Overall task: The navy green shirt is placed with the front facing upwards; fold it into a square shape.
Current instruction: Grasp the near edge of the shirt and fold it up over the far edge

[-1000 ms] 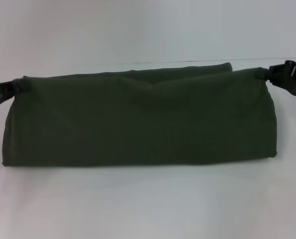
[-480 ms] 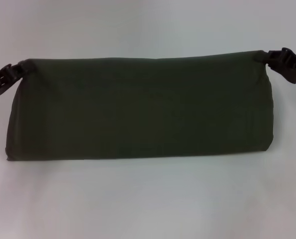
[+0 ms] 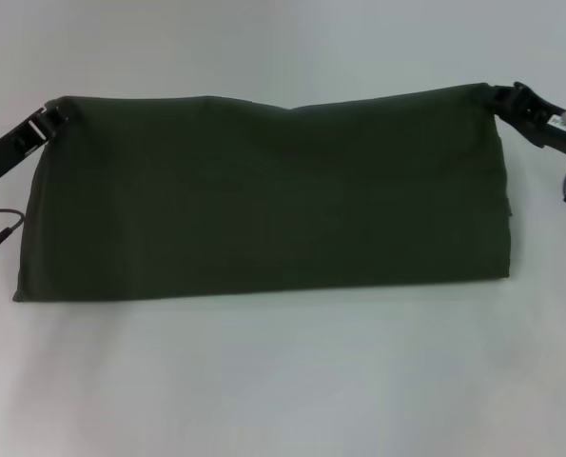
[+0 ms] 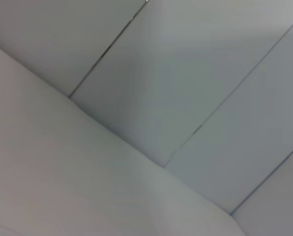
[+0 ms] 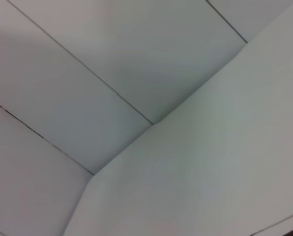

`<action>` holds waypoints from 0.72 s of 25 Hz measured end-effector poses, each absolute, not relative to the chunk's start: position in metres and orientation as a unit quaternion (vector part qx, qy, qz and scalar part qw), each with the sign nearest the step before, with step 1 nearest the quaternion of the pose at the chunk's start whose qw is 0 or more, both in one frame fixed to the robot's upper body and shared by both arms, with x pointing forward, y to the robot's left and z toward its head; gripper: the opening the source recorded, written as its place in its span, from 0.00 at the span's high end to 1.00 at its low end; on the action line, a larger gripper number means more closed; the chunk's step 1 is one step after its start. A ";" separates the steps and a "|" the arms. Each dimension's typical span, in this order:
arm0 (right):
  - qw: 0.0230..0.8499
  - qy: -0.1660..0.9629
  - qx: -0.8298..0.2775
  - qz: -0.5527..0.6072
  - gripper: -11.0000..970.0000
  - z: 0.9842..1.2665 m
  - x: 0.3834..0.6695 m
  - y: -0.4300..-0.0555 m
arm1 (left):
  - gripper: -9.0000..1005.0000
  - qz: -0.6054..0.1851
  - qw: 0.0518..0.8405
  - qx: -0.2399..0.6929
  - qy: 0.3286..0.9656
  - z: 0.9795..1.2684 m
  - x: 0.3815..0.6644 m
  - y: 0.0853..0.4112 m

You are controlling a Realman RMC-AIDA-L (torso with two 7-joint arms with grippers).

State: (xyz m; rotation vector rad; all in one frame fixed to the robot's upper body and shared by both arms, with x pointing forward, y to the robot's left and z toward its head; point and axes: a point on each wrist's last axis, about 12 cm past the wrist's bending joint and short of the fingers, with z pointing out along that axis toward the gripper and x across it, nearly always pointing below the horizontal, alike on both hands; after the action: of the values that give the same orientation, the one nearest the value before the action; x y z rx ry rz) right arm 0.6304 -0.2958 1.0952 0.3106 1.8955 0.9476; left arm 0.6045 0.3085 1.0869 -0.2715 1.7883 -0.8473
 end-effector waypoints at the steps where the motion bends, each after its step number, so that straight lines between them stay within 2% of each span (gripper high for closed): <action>1: 0.482 0.777 0.127 0.384 0.96 1.094 0.631 -0.293 | 0.94 -0.354 0.543 -0.116 0.753 1.086 0.606 0.307; 18: 0.505 0.774 0.149 0.353 0.96 1.076 0.635 -0.280 | 0.94 -0.295 0.565 -0.139 0.758 1.063 0.615 0.288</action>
State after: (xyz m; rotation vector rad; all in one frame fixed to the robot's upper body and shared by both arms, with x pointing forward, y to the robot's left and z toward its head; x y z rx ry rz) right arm 0.6348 -0.2799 1.0765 0.3605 1.8673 0.8522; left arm 0.6149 0.2875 1.0633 -0.3270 1.7837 -0.6944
